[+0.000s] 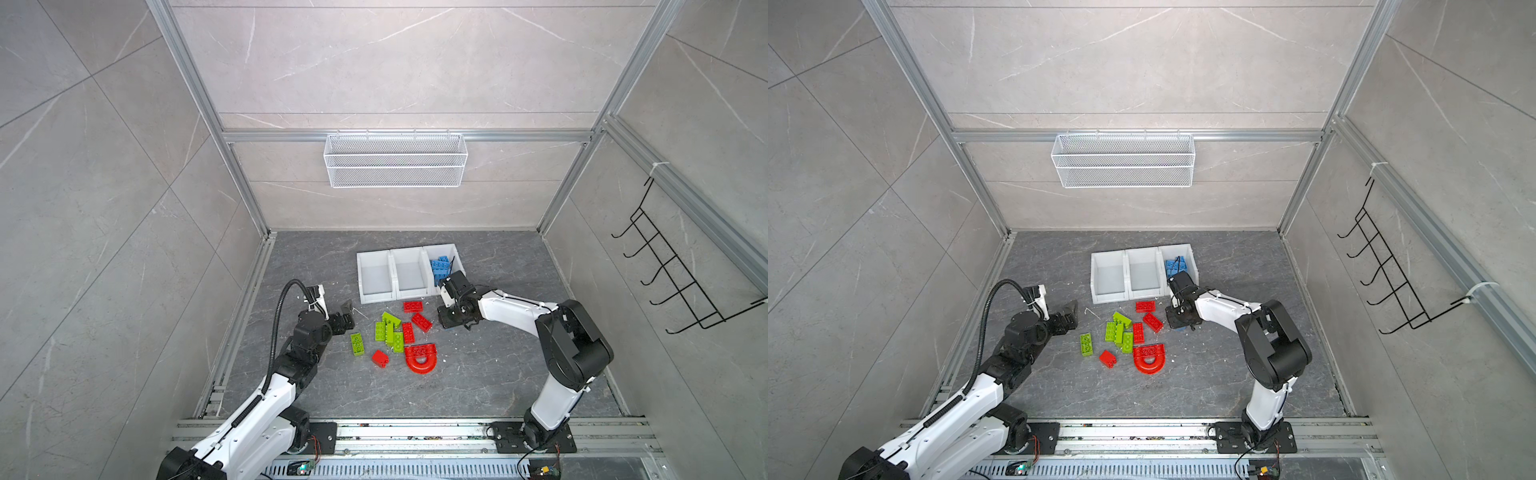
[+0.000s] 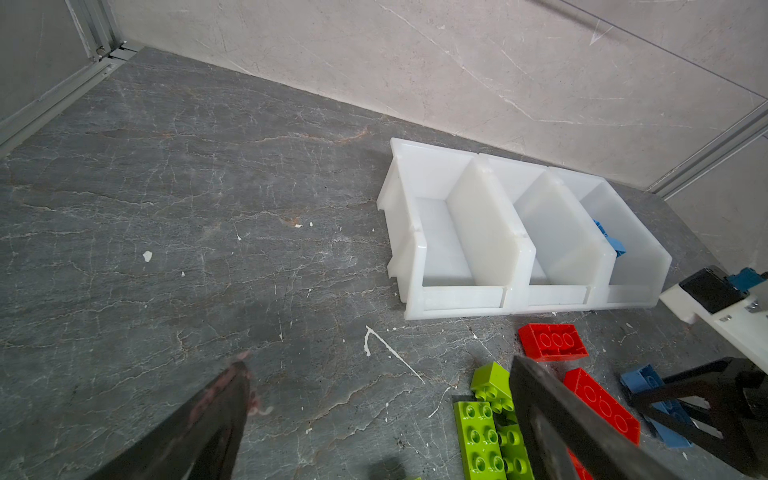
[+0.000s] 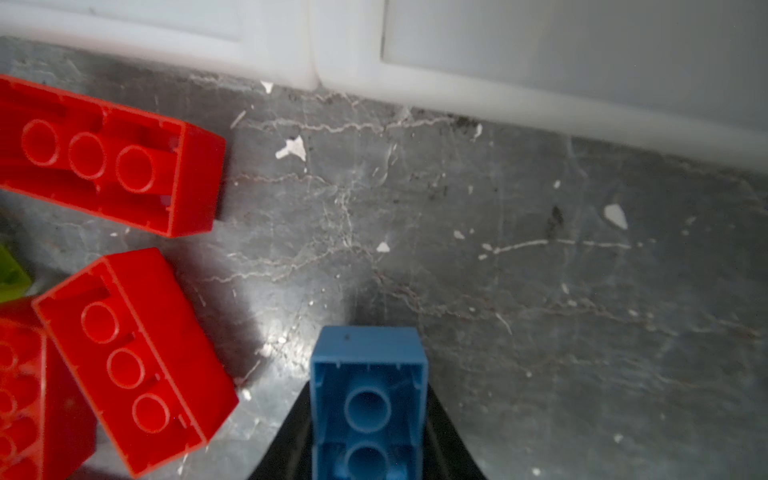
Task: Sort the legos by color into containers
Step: 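Carry the blue brick into the same compartment and release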
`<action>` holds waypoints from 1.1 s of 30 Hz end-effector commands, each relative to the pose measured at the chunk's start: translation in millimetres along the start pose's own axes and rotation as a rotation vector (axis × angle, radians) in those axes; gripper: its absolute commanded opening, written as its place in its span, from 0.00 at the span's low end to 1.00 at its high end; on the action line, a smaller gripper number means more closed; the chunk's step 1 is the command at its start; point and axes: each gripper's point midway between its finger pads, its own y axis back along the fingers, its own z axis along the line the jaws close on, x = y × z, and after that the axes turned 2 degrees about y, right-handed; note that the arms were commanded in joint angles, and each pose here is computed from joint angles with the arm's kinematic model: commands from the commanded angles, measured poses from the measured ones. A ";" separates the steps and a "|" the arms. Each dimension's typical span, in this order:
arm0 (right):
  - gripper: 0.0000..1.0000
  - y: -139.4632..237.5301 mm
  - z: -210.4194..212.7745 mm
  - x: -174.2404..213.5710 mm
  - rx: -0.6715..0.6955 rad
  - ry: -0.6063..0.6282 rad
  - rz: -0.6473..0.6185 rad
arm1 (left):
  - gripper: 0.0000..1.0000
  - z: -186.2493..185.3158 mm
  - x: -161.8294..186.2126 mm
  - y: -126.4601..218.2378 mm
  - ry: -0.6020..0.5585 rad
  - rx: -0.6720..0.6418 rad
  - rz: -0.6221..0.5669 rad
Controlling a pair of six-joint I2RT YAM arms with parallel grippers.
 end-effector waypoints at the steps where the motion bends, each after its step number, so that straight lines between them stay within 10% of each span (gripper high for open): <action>1: 0.15 21.3 4.1 -4.5 -0.024 -0.019 -0.063 | 1.00 -2.9 -16.5 1.4 0.011 0.003 -0.057; 14: 0.10 96.4 -37.0 -86.7 -0.093 -0.092 -0.262 | 0.99 -0.1 -14.5 -2.7 0.001 -0.023 -0.036; 33: 0.19 27.3 -62.9 -182.5 -0.053 -0.130 -0.273 | 0.99 1.2 -13.7 -2.7 0.002 -0.026 -0.040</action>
